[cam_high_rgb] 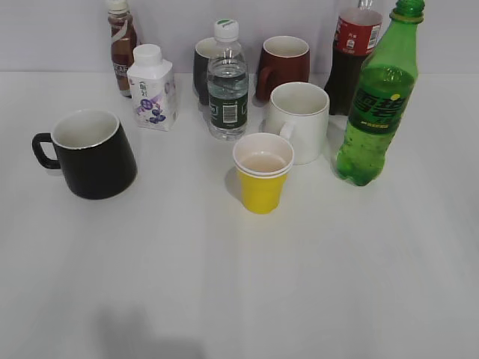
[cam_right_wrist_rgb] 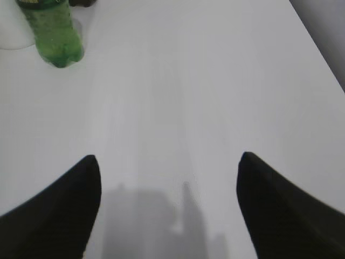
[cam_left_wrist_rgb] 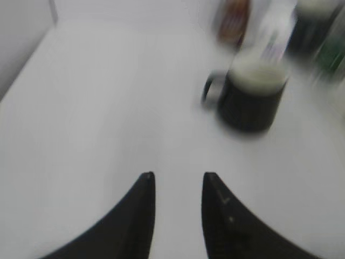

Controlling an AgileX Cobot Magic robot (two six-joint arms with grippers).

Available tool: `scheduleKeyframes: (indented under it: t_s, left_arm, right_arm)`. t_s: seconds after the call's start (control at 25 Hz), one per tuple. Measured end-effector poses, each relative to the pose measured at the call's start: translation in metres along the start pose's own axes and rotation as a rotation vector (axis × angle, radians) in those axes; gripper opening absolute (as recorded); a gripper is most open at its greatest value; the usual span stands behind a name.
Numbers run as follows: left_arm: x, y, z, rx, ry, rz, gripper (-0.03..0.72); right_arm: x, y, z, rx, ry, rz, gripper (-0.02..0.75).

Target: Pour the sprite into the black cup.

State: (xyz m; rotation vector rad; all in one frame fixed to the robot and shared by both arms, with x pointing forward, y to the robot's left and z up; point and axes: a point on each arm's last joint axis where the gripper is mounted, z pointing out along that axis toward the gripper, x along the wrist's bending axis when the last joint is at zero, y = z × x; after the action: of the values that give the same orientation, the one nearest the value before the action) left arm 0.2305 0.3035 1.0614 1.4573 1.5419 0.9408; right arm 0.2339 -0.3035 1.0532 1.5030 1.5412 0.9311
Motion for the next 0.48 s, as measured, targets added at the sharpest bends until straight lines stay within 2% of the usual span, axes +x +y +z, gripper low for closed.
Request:
scheduleKeyframes:
  t_s: [0.12,0.2,0.24,0.32,0.4,0.48]
  left_arm:
    - [-0.008,0.031,-0.001,-0.282,-0.086,-0.051,0.237]
    - [-0.008,0.058,0.003,-0.516,-0.092,-0.056,0.237]
    - [-0.008,0.067,0.009,-0.596,-0.087,-0.048,0.237]
    - [-0.008,0.079,0.026,-0.662,-0.081,-0.038,0.237]
    - [-0.009,0.086,0.052,-0.651,-0.078,-0.043,0.237]
    - [-0.010,0.089,0.078,-0.615,-0.066,-0.009,0.239]
  right_arm:
    - [0.000,0.000,0.000,0.000,0.000,0.000,0.588]
    - [0.000,0.000,0.000,0.000,0.000,0.000,0.588]
    - [0.000,0.000,0.000,0.000,0.000,0.000,0.588]
    - [0.000,0.000,0.000,0.000,0.000,0.000,0.588]
    - [0.000,0.000,0.000,0.000,0.000,0.000,0.588]
    - [0.000,0.000,0.000,0.000,0.000,0.000,0.588]
